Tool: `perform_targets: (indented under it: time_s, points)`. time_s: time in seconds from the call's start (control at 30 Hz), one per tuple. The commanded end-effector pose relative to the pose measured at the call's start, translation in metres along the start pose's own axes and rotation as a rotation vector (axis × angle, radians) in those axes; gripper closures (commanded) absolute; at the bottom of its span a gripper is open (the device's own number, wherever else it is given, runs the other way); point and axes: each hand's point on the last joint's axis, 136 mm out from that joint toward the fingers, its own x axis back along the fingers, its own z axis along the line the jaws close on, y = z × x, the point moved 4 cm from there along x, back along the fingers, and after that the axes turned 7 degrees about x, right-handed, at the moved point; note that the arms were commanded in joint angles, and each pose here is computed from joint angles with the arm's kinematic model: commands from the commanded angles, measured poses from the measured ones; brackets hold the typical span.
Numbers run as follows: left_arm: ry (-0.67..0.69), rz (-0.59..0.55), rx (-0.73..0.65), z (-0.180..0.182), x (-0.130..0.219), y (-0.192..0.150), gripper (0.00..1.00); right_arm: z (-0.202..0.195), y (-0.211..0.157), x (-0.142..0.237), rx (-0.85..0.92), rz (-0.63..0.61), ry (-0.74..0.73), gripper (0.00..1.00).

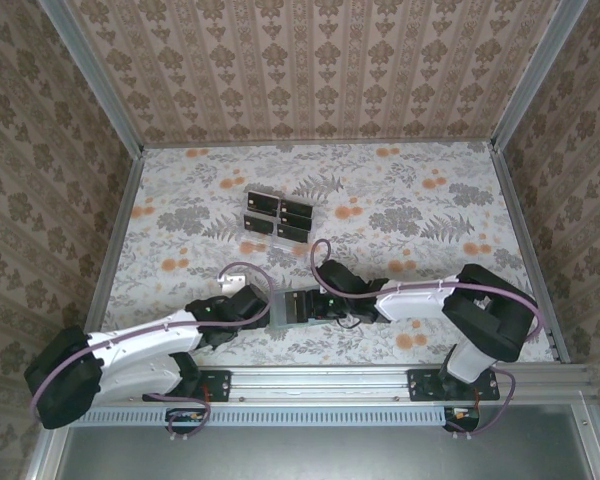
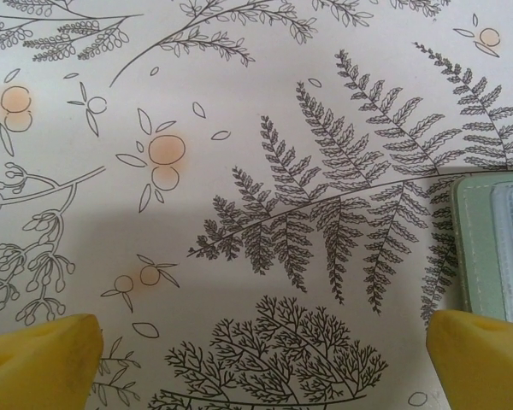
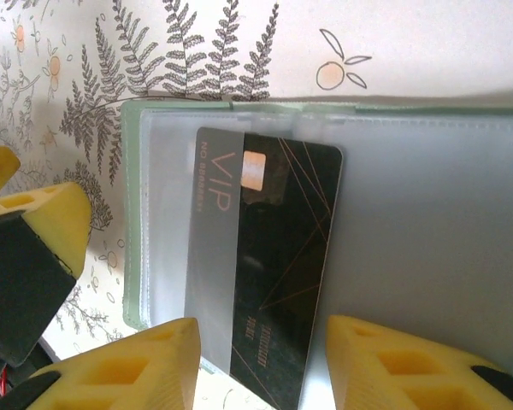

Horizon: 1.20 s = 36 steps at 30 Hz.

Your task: Put the credit cards into the card holder

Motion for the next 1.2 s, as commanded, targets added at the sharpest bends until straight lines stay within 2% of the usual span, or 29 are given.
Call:
perform_targets:
  time_s: [0.0, 0.3, 0.53, 0.77, 0.83, 0.93, 1.0, 1.17]
  points:
    - [0.019, 0.015, -0.016, 0.006, -0.005, -0.005, 0.00, -0.006, 0.004, -0.005, 0.011, 0.005, -0.054, 0.57]
    - [0.031, 0.043, -0.021, 0.007, -0.013, -0.011, 0.00, -0.004, 0.006, -0.017, 0.005, 0.021, -0.042, 0.66]
    - [0.031, 0.060, -0.026, 0.003, -0.019, -0.012, 0.00, 0.002, 0.008, -0.022, -0.008, 0.029, -0.007, 0.79]
    - [0.027, 0.078, -0.036, -0.002, -0.024, -0.015, 0.00, 0.005, 0.003, -0.028, -0.032, 0.046, 0.034, 0.79]
    - [0.027, 0.080, -0.035, -0.002, -0.024, -0.015, 0.00, 0.007, 0.003, -0.027, -0.029, 0.046, 0.042, 0.77]
    - [0.023, 0.075, -0.039, -0.003, -0.023, -0.014, 0.00, 0.007, 0.006, -0.020, -0.013, 0.034, 0.031, 0.61]
    - [0.022, 0.071, -0.037, -0.004, -0.022, -0.012, 0.00, 0.008, 0.009, -0.013, 0.002, 0.018, 0.018, 0.54]
    - [0.013, 0.050, -0.036, -0.005, -0.013, -0.004, 0.00, 0.008, 0.016, 0.005, 0.043, -0.016, -0.021, 0.52]
